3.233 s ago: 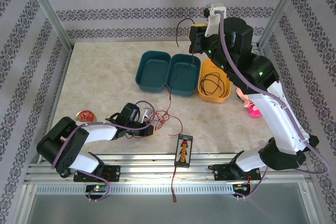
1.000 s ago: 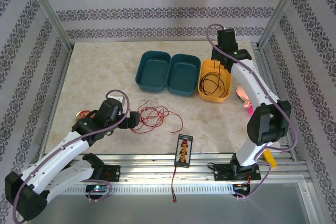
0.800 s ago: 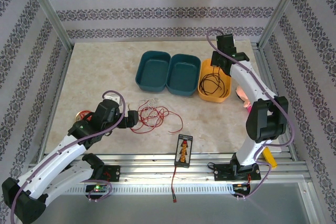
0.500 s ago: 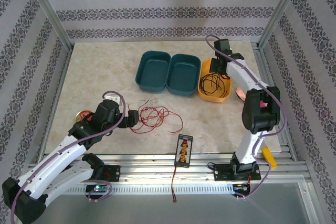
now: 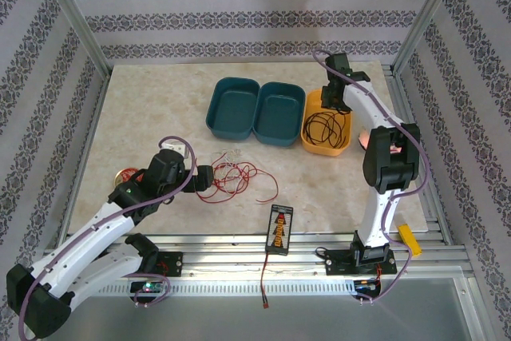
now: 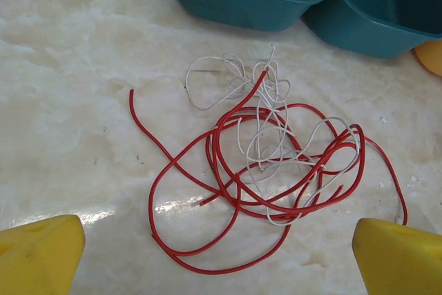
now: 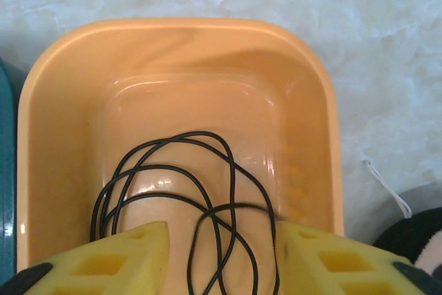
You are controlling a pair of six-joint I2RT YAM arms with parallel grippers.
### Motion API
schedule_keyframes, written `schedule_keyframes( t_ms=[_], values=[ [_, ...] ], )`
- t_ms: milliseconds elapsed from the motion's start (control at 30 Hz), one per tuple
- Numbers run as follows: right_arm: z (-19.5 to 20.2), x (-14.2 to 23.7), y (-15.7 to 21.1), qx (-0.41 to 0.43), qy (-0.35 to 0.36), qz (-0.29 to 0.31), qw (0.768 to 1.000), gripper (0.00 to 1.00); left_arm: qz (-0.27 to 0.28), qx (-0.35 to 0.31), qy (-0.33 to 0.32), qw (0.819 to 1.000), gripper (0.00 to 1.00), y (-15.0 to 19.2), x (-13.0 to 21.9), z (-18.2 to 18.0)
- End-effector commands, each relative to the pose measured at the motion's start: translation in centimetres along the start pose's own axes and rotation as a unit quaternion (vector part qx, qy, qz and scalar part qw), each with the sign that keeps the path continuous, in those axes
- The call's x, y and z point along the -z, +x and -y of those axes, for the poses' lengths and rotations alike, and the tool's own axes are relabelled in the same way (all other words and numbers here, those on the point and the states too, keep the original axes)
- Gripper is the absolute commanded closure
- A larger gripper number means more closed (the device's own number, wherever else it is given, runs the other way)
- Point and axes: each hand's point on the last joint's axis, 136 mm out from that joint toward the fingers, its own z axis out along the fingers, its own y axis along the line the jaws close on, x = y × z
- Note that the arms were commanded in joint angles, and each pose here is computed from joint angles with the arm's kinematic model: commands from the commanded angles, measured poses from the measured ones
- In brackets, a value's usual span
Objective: Untangle the cables
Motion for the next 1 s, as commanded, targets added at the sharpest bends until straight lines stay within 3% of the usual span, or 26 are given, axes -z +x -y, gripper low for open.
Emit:
schedule_keyframes(
  t_ms=[0, 300, 467, 733, 967],
  values=[
    [1.7, 3.3, -1.1, 0.011, 0.022, 0.019, 1.000, 0.51, 0.015, -0.003, 0.001, 1.000, 0.01, -0.6, -0.3, 0.1],
    [2.9, 11.3, -2.3, 0.004, -0.006, 0.077, 0.997, 0.46, 0.048, 0.004, 0.014, 0.999, 0.01, -1.8, -0.4, 0.6],
    [4.4, 14.8, -0.4, -0.032, -0.018, 0.105, 0.994, 0.49, 0.060, 0.005, 0.026, 0.998, 0.01, -2.2, -0.5, 1.0],
    [4.8, 11.4, 5.1, -0.051, -0.023, 0.055, 0.997, 0.55, 0.087, -0.004, 0.029, 0.996, 0.01, -3.0, -0.7, 1.1],
    [5.6, 7.9, 5.7, -0.052, 0.001, 0.022, 0.998, 0.61, 0.078, 0.002, 0.026, 0.997, 0.01, -2.6, -1.3, 1.0]
  ],
)
